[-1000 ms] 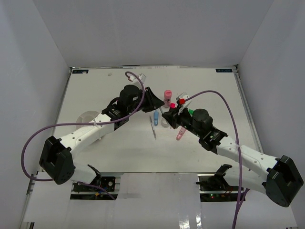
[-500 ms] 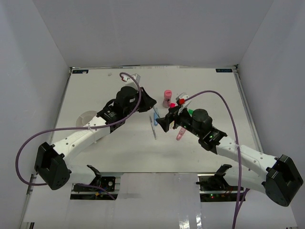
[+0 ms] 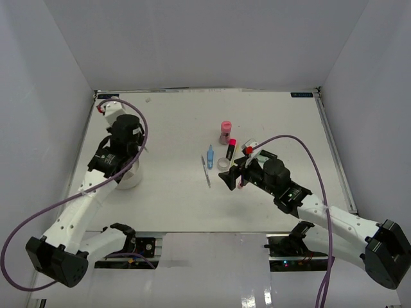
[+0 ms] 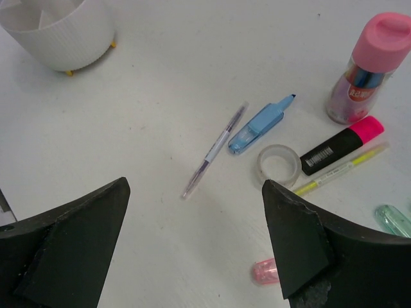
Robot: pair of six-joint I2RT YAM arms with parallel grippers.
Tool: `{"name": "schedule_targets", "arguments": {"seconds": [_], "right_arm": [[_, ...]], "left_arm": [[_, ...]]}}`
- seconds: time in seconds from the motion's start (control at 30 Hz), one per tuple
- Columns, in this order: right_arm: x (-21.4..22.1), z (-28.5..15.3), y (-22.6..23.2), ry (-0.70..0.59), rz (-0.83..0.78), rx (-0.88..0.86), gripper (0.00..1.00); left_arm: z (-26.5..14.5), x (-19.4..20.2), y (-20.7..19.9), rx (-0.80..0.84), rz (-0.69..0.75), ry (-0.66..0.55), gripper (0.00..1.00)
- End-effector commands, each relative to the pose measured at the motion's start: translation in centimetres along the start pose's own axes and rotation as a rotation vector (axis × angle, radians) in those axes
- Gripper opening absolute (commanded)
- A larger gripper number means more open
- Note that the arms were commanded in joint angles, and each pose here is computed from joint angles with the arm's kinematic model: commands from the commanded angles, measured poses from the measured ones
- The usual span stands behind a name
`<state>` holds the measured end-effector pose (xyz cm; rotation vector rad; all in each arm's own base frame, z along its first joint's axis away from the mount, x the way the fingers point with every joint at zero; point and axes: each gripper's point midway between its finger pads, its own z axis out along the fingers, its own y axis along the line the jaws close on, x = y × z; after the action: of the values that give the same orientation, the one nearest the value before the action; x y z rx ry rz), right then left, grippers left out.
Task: Sort the stationery into containers
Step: Place the pen in the storage box.
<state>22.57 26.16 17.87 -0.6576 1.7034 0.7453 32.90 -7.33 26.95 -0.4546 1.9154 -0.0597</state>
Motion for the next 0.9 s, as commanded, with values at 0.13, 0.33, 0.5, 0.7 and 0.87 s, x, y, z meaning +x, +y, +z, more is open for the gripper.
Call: {"name": "schedule_targets", "arguments": {"seconds": [0.13,0.33,0.5,0.7,0.87], "right_arm": [[0.7,-0.9,-0.2,-0.017,-0.020,0.006,0.90],[0.8,-1.5,-0.2,-0.032,-0.018,0.008,0.90],[0.6,-1.8,0.2,-0.051,-0.014,-0.014,0.90],[0.4,-2.0,0.3,-0.061,-0.014,-0.017,0.90],[0.3,-2.1,0.3,-0.066,-0.017,-0.018,0.90]], "left_arm": [[-1.6,-7.0,8.1,-0.265,0.064,-0.212,0.01],[0.4,-7.0,11.5,-0.365,0.138,-0.210,0.01],[2.4,-5.4,15.0,-0.425,0.164,-0.154,0.01],[4.0,-3.6,16.1,-0.418,0.187,-0.123,0.01],[4.8,-1.8,16.8,-0.438,0.200,-0.096,0.03]]}}
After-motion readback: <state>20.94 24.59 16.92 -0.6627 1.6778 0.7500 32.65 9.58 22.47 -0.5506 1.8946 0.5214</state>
